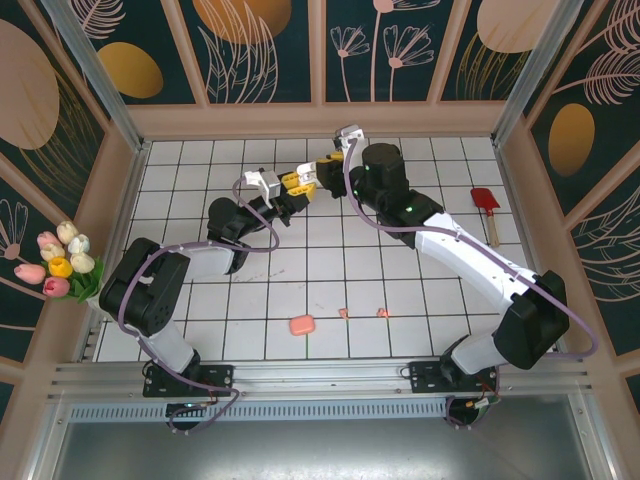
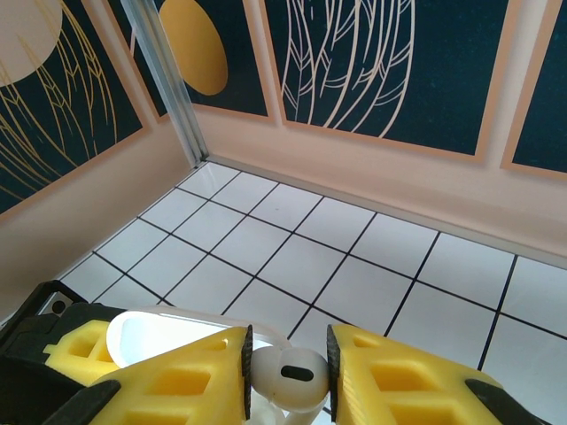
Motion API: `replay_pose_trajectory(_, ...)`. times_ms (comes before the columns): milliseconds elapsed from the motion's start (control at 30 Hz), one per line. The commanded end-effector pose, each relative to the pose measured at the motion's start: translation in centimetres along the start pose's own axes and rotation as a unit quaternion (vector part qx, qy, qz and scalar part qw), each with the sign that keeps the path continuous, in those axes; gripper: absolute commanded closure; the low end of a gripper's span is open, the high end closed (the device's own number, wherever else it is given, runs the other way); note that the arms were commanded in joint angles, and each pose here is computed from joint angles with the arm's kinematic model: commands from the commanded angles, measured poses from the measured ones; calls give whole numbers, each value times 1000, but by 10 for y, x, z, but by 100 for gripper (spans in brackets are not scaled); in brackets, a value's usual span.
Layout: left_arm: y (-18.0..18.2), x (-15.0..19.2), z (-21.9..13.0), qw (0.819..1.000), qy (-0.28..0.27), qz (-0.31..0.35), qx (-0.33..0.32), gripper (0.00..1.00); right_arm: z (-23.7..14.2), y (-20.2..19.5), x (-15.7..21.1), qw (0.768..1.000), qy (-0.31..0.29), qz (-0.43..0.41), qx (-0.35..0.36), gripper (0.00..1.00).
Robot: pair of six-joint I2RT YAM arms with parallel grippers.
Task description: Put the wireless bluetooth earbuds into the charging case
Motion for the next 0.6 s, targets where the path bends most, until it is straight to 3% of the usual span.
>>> replay_pose_trajectory(0, -5, -11, 6, 1000, -17, 5, 15, 100, 0, -1, -9, 1000, -19, 8, -3, 72)
replay_pose_trajectory(567, 1, 1, 6, 1000, -6, -5, 11, 100, -19, 0, -33, 999, -51, 11, -2, 72)
Point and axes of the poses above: each hand's point on the last joint's axis, 136 mm out from that joint toward the fingers, its own z axis out along the fingers, its own y axis along the line the jaws close on, x = y × z, the point moved 1 cm from there along -z, back along the fingers, and after that the axes turned 10 degrees about -z, right-handed, at the moved point
